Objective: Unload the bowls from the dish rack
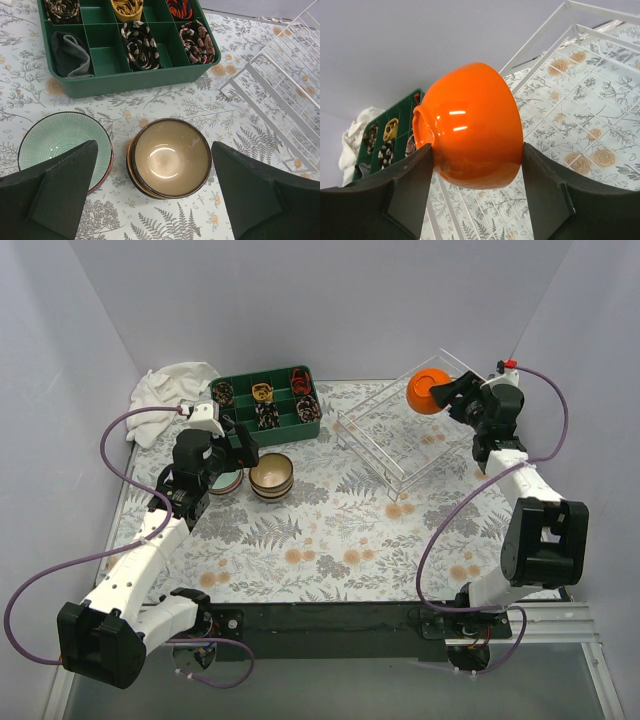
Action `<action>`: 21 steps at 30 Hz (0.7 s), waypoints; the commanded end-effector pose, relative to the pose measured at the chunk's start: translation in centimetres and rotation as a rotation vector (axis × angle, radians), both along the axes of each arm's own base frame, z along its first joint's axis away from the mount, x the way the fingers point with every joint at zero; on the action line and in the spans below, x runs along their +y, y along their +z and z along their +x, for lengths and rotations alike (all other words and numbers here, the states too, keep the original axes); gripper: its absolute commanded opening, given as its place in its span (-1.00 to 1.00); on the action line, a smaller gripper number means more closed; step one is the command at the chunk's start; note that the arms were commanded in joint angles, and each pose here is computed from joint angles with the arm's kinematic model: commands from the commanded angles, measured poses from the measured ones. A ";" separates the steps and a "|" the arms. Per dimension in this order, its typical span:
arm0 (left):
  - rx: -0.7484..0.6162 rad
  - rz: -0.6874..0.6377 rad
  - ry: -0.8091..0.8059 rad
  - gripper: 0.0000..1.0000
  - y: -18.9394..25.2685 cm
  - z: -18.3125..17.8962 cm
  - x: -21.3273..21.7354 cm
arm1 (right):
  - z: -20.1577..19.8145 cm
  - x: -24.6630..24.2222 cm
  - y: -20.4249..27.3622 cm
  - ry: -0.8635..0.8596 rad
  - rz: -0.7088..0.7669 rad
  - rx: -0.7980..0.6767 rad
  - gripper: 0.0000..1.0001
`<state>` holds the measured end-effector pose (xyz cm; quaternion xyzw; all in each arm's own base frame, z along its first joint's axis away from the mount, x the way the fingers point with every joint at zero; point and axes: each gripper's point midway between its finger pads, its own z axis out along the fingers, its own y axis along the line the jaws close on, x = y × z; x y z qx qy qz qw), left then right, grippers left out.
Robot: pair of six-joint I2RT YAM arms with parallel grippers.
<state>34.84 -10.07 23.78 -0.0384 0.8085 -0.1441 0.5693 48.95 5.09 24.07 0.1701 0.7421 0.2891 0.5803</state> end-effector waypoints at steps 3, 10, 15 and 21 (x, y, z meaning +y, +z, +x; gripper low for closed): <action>-0.029 0.001 -0.025 0.96 0.7 -0.1 -0.3 | -3.8 3.5 3.3 0.140 -0.209 -0.132 -0.11; -0.017 -0.009 -0.040 0.96 0.5 -0.1 -0.7 | -7.3 7.8 4.5 0.156 -0.444 -0.200 -0.11; -0.015 -0.011 -0.046 0.96 0.5 -0.1 -0.8 | -10.4 12.8 5.5 0.222 -0.579 -0.292 -0.11; -0.003 -0.019 -0.065 0.96 0.3 -0.2 -1.2 | -13.4 16.6 5.7 0.276 -0.792 -0.403 -0.10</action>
